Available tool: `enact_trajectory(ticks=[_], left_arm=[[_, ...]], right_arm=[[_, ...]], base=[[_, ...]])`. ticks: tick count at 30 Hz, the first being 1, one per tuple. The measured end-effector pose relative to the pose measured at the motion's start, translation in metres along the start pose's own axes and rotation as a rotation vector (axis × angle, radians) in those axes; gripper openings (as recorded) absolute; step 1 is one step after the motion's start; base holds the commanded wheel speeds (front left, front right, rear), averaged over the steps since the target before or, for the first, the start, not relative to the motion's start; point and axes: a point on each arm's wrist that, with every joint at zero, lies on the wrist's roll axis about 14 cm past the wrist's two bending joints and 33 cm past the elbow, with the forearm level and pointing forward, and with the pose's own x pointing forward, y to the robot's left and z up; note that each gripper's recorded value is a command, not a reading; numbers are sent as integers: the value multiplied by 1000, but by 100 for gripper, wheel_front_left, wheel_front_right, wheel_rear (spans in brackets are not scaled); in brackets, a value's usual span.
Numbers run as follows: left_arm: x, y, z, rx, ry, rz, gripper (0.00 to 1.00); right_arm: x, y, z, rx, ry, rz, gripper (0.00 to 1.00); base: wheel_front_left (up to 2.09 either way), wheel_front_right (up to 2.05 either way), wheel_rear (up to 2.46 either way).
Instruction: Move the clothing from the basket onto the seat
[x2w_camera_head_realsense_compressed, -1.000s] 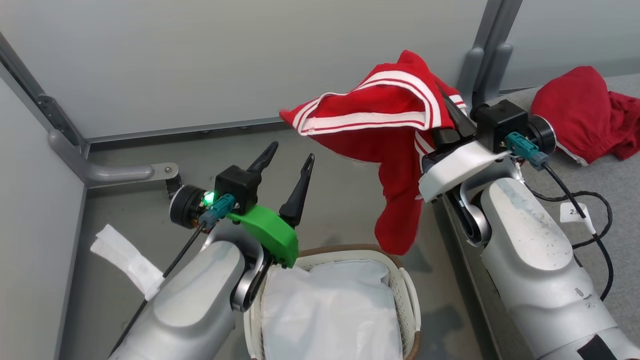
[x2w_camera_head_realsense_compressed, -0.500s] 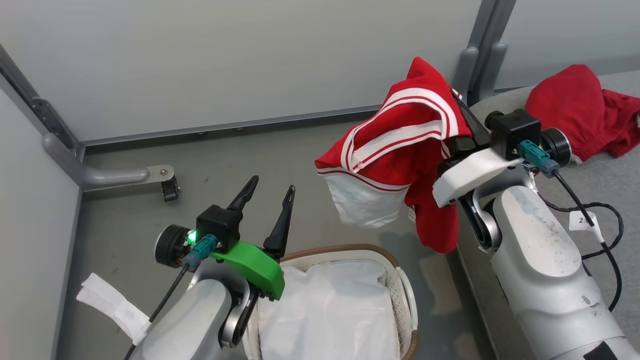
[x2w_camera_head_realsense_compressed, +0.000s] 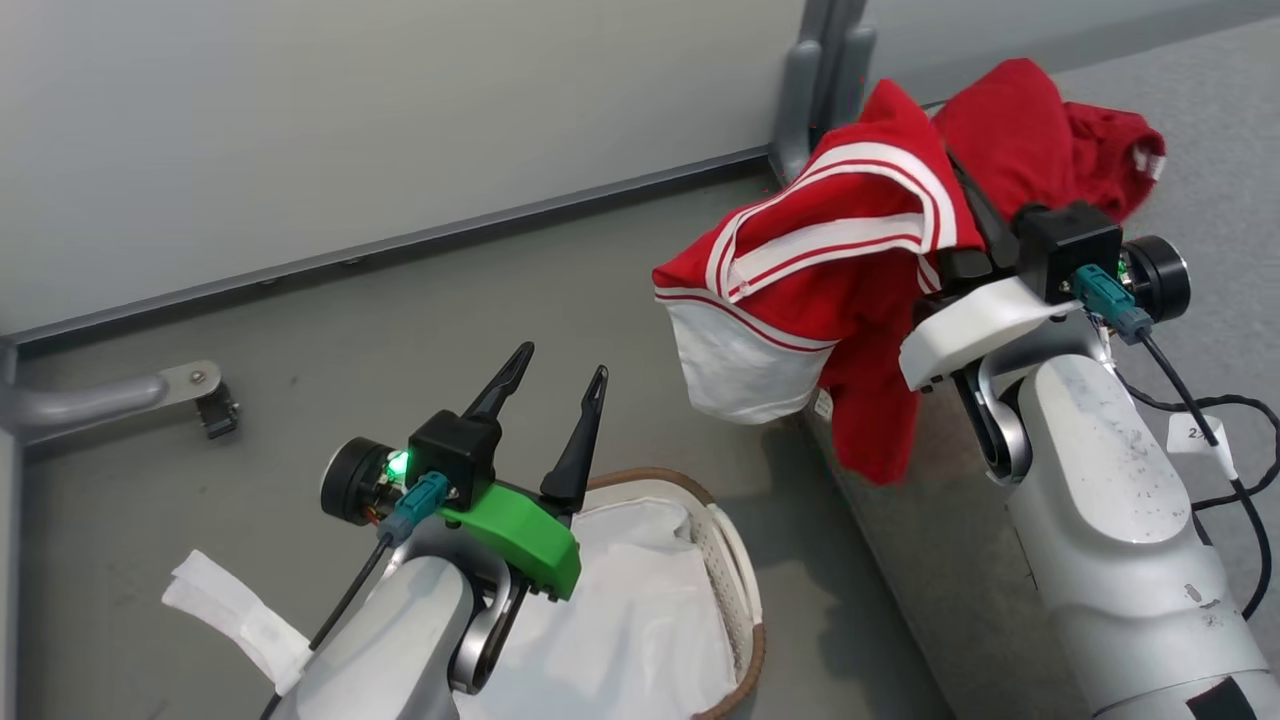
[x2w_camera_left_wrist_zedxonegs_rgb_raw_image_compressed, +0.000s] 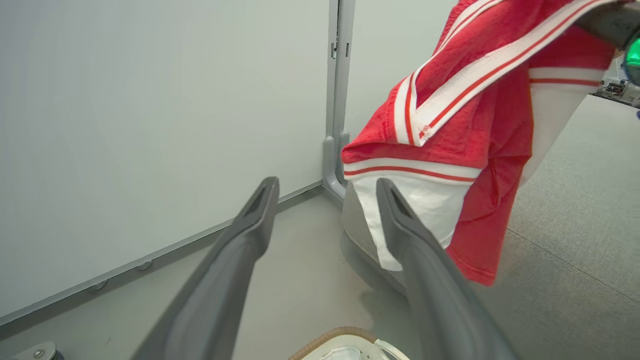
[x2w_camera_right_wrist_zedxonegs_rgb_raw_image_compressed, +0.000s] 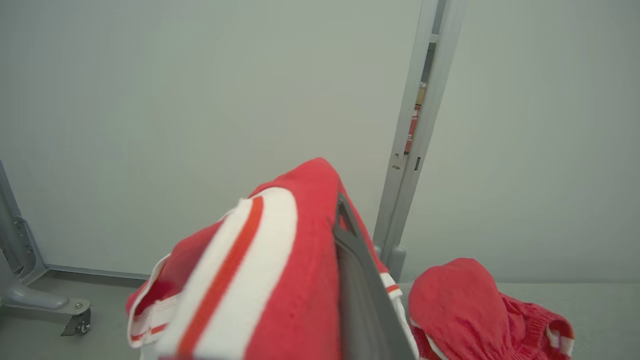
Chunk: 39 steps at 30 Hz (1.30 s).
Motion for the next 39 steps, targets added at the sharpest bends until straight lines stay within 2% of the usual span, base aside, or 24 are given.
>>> enact_trajectory(ticks=[6,12,19,24,30,34,39], left_arm=[[27,-37,-16,-5,30,-140,100],[49,-76,-31,-31,52,-270,100],[62,-97,-55,-59,93,-355,100],[68,-99,-67,-78,111,-375,100],[69,-82,-80,-87,133,-345,100],[70,-69,-85,-84,137,-317,100],[71,-53,-88,-85,132,-286,100]], right_arm=[[-27,-56,-4,-51,32,-140,0],[-54,-97,-10,-94,72,-249,0],[-74,-125,-29,-135,140,-327,0],[-76,-129,-50,-150,199,-333,0],[-44,-124,-51,-205,186,-285,0],[-9,-132,-33,-282,129,-260,0],[39,-161,4,-399,42,-260,0]], base=[[0,0,0],[0,0,0],[0,0,0],[0,0,0],[0,0,0],[0,0,0],[0,0,0]])
